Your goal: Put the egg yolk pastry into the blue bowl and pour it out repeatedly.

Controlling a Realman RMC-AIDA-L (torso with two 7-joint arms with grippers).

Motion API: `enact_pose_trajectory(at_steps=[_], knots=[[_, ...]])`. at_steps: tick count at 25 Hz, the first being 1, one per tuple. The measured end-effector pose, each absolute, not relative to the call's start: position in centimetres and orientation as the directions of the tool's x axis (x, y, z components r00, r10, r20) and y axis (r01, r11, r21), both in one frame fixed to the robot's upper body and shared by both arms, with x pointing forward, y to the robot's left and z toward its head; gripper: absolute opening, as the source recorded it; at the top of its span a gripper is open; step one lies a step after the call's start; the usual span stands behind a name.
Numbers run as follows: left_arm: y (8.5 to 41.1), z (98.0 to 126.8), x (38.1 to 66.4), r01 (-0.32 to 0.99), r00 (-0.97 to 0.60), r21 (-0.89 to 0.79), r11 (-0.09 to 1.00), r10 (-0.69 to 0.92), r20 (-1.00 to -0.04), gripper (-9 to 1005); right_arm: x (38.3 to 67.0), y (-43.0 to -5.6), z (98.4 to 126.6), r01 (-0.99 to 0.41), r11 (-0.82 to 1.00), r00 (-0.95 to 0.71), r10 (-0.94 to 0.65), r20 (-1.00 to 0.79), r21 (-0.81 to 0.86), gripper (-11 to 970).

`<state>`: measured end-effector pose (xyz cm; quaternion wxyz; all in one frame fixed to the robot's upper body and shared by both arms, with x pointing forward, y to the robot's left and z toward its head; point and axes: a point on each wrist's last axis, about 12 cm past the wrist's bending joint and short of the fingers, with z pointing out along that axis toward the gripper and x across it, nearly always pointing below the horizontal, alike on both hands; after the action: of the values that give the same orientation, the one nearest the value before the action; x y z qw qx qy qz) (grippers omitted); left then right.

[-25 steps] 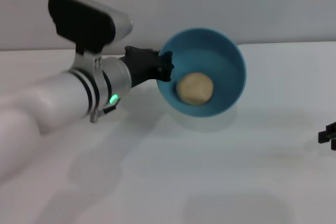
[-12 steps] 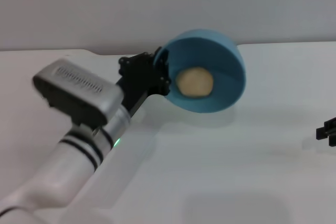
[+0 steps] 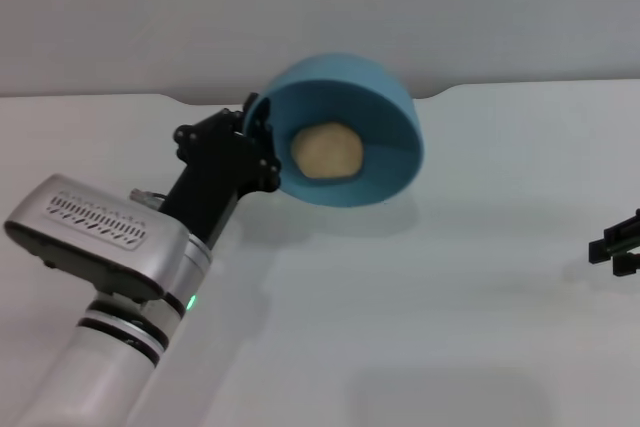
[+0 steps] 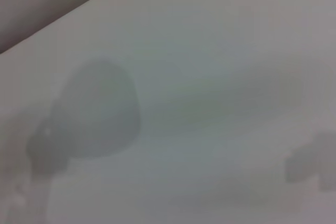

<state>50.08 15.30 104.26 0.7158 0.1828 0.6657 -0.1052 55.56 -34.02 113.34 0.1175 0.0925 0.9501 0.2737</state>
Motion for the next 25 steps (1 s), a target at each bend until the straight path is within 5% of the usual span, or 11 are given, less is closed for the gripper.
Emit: enact_pose_trajectory(at_steps=[11, 25], knots=[[16.8, 105.0, 49.1, 0.29, 0.19, 0.073, 0.954, 0.017, -0.982, 1, 55.5, -33.6, 113.2, 0.111, 0.823, -0.957, 0.24, -0.164, 0.558, 321], [15.8, 104.9, 50.7, 0.331, 0.136, 0.072, 0.941, 0.028, -0.99, 1, 55.6, -33.6, 113.2, 0.1, 0.824, -0.957, 0.234, -0.174, 0.558, 320]])
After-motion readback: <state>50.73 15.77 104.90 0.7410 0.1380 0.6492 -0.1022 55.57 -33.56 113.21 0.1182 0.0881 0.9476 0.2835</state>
